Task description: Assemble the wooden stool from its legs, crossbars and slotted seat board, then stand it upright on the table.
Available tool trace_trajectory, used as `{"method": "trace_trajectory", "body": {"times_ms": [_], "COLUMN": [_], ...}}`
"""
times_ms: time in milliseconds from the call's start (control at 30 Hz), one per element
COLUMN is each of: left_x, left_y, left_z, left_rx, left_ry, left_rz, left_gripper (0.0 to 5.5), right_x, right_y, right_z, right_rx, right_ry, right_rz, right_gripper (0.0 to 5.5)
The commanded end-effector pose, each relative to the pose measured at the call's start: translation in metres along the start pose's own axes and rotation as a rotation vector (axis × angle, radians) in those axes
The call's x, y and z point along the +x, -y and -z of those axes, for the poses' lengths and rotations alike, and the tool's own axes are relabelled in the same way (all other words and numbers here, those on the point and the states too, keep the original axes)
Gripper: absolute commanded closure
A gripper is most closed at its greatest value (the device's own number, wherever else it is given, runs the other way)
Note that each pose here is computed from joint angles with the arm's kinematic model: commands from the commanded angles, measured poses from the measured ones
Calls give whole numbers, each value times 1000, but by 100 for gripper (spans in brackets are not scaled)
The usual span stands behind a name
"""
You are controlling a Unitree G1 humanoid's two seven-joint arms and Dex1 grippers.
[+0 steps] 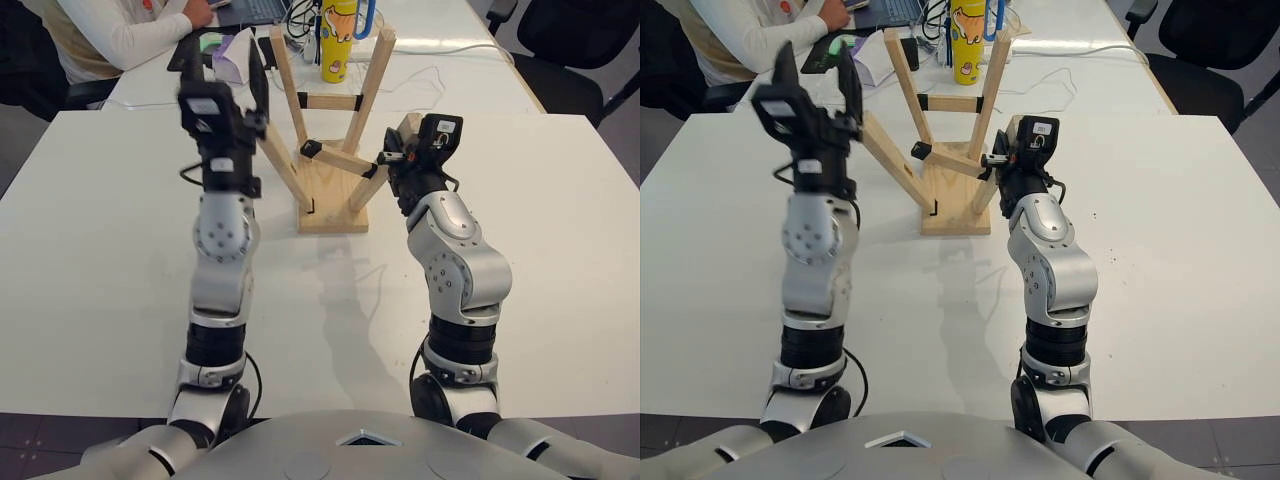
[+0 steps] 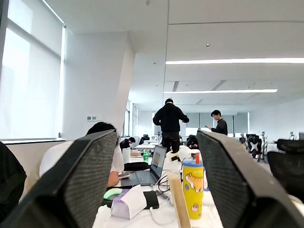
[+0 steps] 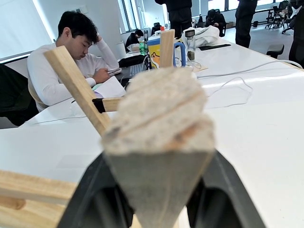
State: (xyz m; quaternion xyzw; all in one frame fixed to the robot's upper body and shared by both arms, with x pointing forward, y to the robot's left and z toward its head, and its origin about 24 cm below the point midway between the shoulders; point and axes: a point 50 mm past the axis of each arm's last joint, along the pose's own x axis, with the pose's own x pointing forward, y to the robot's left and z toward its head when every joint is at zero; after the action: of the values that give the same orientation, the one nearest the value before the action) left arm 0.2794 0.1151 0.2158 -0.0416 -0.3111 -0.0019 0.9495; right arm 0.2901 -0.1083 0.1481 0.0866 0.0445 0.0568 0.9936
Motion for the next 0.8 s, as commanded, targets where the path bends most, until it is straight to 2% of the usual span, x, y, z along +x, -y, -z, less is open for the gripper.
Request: {"method": "trace_trajectory", "body": {"times_ms": [33,133,233,333,533,800], "left_x": [22,30,22,15,17,-10], "left_y": [-14,-38,-48,-44,-38,-4], "left_z": [-15,-6,12,25,27,80], "left_rx": [-187,-311,-410,-454,-465,-368], "left_ry": [-32,-123,-228,-300,-328,-590], "left_rz": [-13,-80,-141,-134,-117,-2], "left_gripper": [320,363,409,448,545,550], "right_x": [-2,-3,-3,-3,-4,-5], "right_y": [12,11,11,11,12,10], "right_z": [39,39,39,40,39,39], "right_rx": [-12,-11,-11,-10,-15,-17], "right_ry": [-210,-211,-211,-212,-215,-219], "right_rz": [44,44,43,43,39,34], "right_gripper": [445,445,445,445,445,445]}}
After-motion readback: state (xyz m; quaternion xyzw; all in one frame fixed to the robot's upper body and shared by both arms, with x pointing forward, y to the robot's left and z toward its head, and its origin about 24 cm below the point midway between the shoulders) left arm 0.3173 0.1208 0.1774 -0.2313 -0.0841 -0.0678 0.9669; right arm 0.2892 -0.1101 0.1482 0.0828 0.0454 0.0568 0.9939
